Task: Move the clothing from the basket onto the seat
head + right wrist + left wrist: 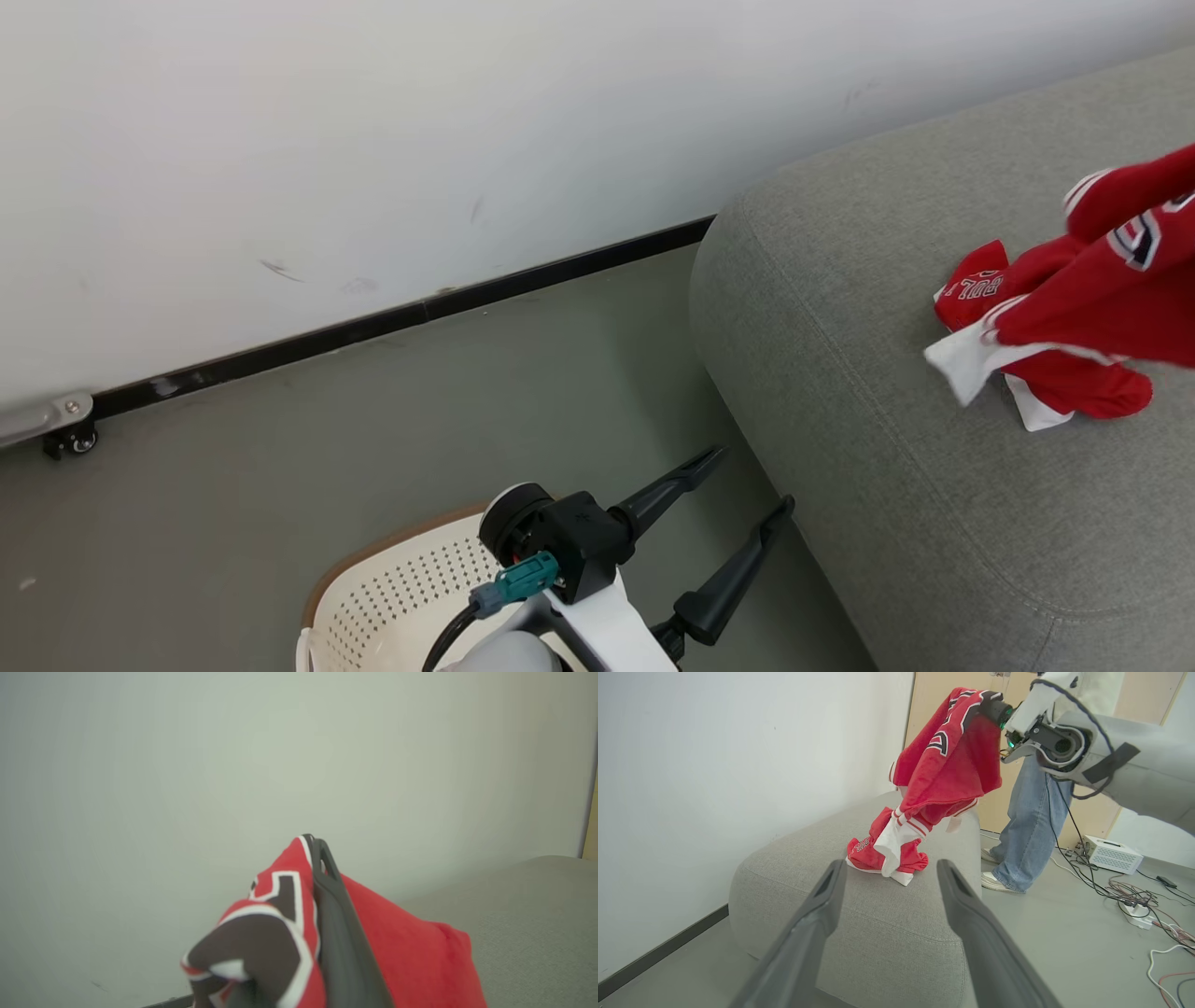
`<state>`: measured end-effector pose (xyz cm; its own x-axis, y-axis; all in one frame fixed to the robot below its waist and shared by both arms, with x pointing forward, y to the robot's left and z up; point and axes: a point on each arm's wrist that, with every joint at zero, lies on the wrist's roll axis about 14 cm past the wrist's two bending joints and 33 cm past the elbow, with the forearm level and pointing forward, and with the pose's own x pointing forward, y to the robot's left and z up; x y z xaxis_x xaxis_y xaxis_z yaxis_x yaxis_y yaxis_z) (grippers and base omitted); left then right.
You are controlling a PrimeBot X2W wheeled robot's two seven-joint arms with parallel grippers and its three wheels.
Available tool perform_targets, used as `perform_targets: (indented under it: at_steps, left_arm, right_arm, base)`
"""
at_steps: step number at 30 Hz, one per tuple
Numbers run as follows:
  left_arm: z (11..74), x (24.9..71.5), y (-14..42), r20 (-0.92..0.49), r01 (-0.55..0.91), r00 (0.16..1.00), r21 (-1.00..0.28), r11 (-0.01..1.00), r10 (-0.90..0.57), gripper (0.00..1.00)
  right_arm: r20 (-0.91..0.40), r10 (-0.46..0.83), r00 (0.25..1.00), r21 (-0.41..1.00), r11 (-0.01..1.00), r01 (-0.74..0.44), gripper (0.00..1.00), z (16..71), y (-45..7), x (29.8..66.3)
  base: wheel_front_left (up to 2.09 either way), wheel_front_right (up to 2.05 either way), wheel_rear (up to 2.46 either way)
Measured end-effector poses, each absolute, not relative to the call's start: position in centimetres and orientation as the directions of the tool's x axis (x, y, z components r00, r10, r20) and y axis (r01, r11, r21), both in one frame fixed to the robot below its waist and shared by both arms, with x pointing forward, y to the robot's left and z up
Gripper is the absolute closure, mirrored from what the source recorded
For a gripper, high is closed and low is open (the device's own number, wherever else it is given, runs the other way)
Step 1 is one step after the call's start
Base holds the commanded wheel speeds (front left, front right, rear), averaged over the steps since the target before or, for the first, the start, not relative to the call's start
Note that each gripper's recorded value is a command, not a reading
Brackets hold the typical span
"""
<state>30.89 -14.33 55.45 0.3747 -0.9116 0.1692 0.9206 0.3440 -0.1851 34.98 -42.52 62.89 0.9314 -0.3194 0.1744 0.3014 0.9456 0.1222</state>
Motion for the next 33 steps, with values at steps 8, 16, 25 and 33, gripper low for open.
perform_targets:
  at_steps: [8,16,25,33]
  left_arm:
    - [55.5,31.8,-13.9,0.182,0.916,0.386,-0.191,0.352,-0.905,0.0]
    - [56.3,33.0,-13.9,0.211,0.922,0.38,-0.17,0.349,-0.901,0.0]
    - [55.8,33.8,-13.9,0.216,0.916,0.386,-0.204,0.345,-0.897,0.0]
    - [54.9,34.8,-13.7,0.208,0.91,0.393,-0.226,0.347,-0.896,0.0]
  right_arm:
    - [0.202,-0.375,0.905,0.091,0.927,0.364,1.0,66.3,-45.4,36.6]
    - [0.186,-0.445,0.876,0.08,0.895,0.438,1.0,66.9,-48.3,37.6]
    - [0.097,-0.489,0.867,-0.055,0.867,0.495,1.0,65.0,-50.4,39.0]
    - [0.056,-0.505,0.861,-0.091,0.857,0.508,1.0,61.8,-50.6,40.9]
  base:
    - [0.0,0.0,0.0]
    - [0.0,0.0,0.0]
    - [0.0,0.0,0.0]
    - [0.0,0.0,0.0]
